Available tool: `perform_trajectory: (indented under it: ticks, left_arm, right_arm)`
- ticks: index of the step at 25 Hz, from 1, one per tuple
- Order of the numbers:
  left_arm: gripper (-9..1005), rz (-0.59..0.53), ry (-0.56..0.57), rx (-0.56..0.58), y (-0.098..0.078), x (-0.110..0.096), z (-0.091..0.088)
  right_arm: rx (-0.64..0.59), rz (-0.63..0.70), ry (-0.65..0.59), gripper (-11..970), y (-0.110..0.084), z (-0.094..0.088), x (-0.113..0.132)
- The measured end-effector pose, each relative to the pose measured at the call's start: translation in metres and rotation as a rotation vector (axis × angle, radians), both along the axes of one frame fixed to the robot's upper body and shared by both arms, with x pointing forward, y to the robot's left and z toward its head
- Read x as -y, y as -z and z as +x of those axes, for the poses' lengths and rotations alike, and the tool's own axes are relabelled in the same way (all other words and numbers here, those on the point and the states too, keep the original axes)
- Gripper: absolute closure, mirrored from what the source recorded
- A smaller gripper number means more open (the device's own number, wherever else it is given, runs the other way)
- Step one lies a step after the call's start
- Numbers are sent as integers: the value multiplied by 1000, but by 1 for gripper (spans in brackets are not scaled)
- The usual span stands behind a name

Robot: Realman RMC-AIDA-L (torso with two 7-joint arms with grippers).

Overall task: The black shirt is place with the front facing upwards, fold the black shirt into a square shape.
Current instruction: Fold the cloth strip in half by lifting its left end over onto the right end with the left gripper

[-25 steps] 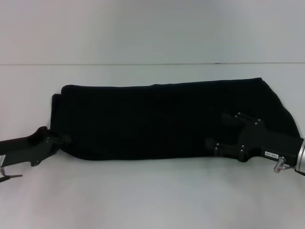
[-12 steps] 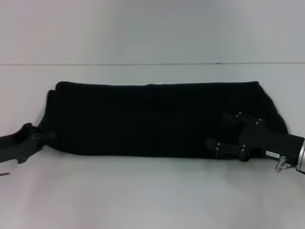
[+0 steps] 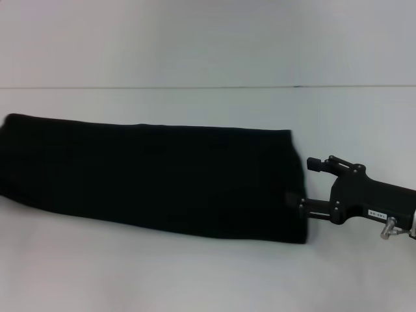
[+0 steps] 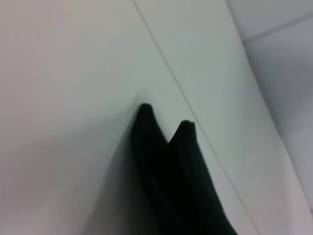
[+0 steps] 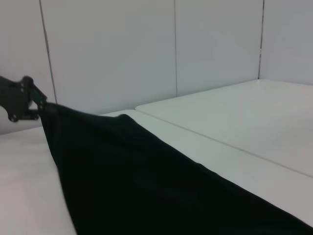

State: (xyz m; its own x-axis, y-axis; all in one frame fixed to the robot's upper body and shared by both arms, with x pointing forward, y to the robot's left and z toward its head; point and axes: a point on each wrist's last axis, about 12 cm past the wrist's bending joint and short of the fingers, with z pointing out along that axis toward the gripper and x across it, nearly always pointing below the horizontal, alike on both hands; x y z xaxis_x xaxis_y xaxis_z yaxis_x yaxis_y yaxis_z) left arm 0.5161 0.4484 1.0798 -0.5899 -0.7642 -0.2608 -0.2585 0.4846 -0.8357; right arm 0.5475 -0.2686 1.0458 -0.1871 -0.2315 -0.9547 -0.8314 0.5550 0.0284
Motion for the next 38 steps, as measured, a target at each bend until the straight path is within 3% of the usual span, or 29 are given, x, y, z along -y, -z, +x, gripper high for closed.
perform_trajectory:
  ticks: [4,9,12,16,18,19,20,24,25,26,27,29,32,37,38]
  left_arm:
    - [942,4,-29,17,-7,-11,-4]
    - [942,-23,6,38,-12,-4,3]
    - [941,-60,62,85,-23,8,16]
    - [942,-102,177,165,-47,34,46]
    - [942,-119,255,208,-62,59,67]
    - [942,-130,324,234,-71,83,84]
    - [942,-130,324,234,-71,83,84]
    - [942,-147,517,282,-89,159,115]
    - [942,-147,517,282,-89,159,115]
    - [941,-150,560,290,-92,176,119]
    - [941,-147,669,287,-94,216,122]
    - [941,-142,750,274,-91,243,119]
    - [941,-153,806,239,-75,265,107]
    - [941,-216,833,88,-15,282,67]
    - [941,-216,833,88,-15,282,67]
  right_arm:
    - [-5,3,2,28,2,-3,2]
    - [-13,2,9,27,4,-6,4]
    - [-19,2,17,27,6,-9,7]
    - [-27,2,29,27,8,-13,10]
    - [-32,3,38,28,10,-15,13]
    - [-34,4,42,28,11,-16,13]
    - [-36,5,46,28,11,-17,14]
    - [-44,9,53,28,14,-21,16]
    - [-46,11,54,28,14,-23,17]
    - [-47,12,54,28,15,-23,17]
    - [-48,13,56,28,15,-24,17]
    - [-50,14,57,27,16,-25,18]
    - [-54,16,60,27,17,-27,18]
    - [-59,15,67,27,18,-27,17]
    - [-61,16,69,27,19,-28,17]
